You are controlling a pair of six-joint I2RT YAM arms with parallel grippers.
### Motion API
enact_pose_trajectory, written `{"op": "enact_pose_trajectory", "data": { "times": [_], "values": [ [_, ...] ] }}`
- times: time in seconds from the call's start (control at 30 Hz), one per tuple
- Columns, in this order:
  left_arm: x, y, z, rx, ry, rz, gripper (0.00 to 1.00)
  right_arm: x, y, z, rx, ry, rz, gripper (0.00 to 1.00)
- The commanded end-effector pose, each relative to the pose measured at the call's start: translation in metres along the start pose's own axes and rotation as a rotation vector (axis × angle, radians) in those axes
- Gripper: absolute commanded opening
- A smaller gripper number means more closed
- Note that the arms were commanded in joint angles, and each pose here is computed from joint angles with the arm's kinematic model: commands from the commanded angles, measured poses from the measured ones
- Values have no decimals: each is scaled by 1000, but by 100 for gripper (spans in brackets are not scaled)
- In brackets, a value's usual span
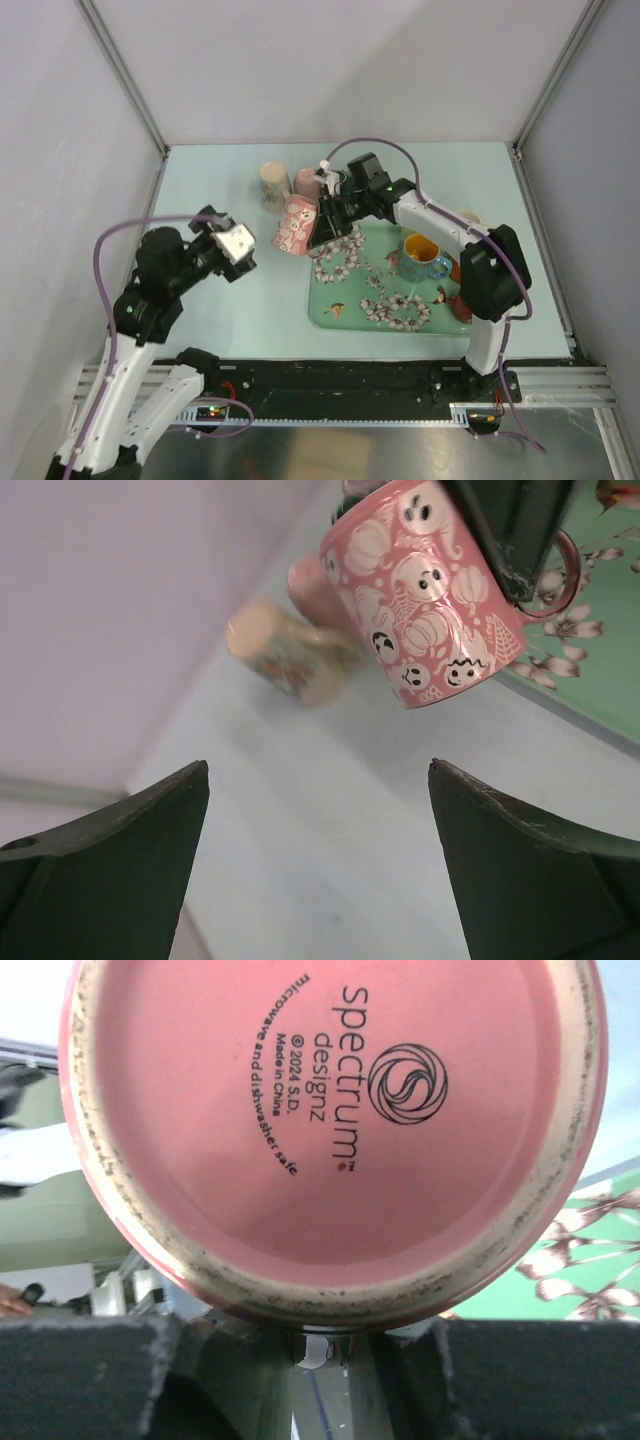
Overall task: Turn the mug right side up
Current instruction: Turn over the cup at the center of the board.
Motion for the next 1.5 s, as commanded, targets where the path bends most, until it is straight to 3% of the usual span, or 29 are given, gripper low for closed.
{"op": "enact_pose_trajectory", "data": {
  "times": [0.0, 0.27, 0.43, 0.53, 0.67, 0.83, 0.9, 0.93, 1.0, 1.07, 1.3, 1.47],
  "values": [
    [-7, 24, 0, -134, 18, 451, 95, 66, 15, -40, -64, 275, -69, 0],
    [-48, 31, 21, -285, -103, 856, 95, 80, 3, -53, -85, 377, -61, 0],
    [-58, 36, 38, -340, -120, 942, 94, 80, 2, -60, -97, 394, -65, 0],
    [-56, 53, 49, -435, -1, 976, 92, 81, -1, -61, -92, 412, -66, 0],
    [-63, 64, 58, -546, 91, 1029, 76, 82, -6, -60, -77, 444, -64, 0],
    [-70, 66, 69, -559, 95, 1040, 28, 78, -6, -58, -78, 438, -56, 0],
    [-69, 65, 73, -542, 94, 1021, 13, 75, -6, -58, -89, 405, -58, 14],
    [-68, 64, 74, -529, 95, 1006, 6, 74, -6, -59, -96, 386, -63, 28],
    [-65, 63, 76, -503, 107, 960, 2, 68, -4, -60, -124, 331, -90, 48],
    [-60, 60, 77, -465, 122, 895, 1, 60, -2, -65, -159, 267, -115, 59],
    [-49, 49, 79, -150, 18, 487, 0, 30, 4, -105, -249, -56, -357, 68],
    [-64, 32, 79, 103, -136, 257, 0, 33, -22, -124, -172, -267, -802, 71]
  ]
}}
Point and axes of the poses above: each gripper's point midway between its finger pads, its own z axis out along the fingers, its own x axis along the line the jaws close on, y = z × x, the point moved 5 cm from there along -z, back along the fingers, and after that the axes turned 8 degrees about -z, right-handed, at the moved point
